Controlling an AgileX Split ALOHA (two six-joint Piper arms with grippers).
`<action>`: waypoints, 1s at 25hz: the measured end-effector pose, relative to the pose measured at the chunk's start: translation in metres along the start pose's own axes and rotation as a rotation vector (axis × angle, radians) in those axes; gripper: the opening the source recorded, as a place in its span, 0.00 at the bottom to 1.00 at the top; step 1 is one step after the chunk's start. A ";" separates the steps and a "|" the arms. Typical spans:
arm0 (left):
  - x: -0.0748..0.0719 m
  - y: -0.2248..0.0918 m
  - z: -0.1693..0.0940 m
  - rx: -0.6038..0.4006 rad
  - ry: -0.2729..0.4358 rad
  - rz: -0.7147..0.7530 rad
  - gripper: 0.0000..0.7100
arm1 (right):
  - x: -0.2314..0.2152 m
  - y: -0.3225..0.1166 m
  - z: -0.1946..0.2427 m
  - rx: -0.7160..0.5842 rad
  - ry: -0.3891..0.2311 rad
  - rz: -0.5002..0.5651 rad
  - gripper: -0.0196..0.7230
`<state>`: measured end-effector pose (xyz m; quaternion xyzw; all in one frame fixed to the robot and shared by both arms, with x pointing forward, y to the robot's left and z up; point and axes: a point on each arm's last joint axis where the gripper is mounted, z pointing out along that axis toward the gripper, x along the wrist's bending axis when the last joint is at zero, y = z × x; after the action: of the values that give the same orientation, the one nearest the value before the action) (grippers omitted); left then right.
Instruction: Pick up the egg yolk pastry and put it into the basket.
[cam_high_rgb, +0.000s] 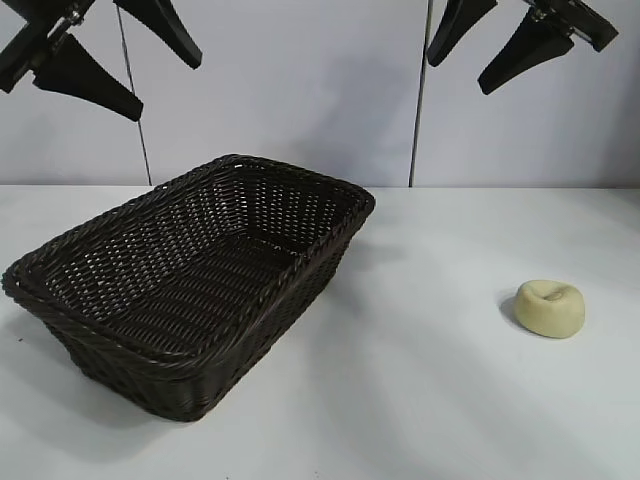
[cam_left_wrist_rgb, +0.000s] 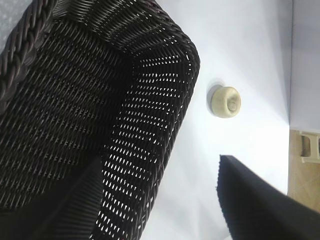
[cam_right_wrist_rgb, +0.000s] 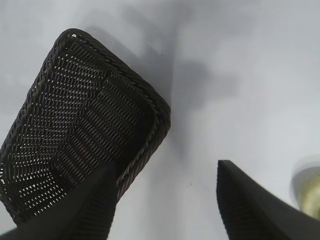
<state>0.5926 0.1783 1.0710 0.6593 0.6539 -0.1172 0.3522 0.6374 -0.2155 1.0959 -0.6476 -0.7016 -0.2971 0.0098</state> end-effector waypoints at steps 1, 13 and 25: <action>0.000 0.000 0.000 -0.002 0.000 0.000 0.67 | 0.000 0.000 0.000 0.000 0.000 0.000 0.61; -0.003 0.001 0.000 -0.012 -0.035 -0.028 0.67 | 0.000 0.000 0.000 -0.003 -0.001 0.000 0.61; -0.002 -0.008 -0.031 -0.040 0.129 -0.165 0.67 | 0.000 0.001 0.000 -0.013 -0.002 0.000 0.61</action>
<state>0.5754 0.1953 1.0920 0.6023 0.7294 -0.0899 0.3116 0.6384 -0.2157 1.0963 -0.6478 -0.6999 -0.3009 0.0050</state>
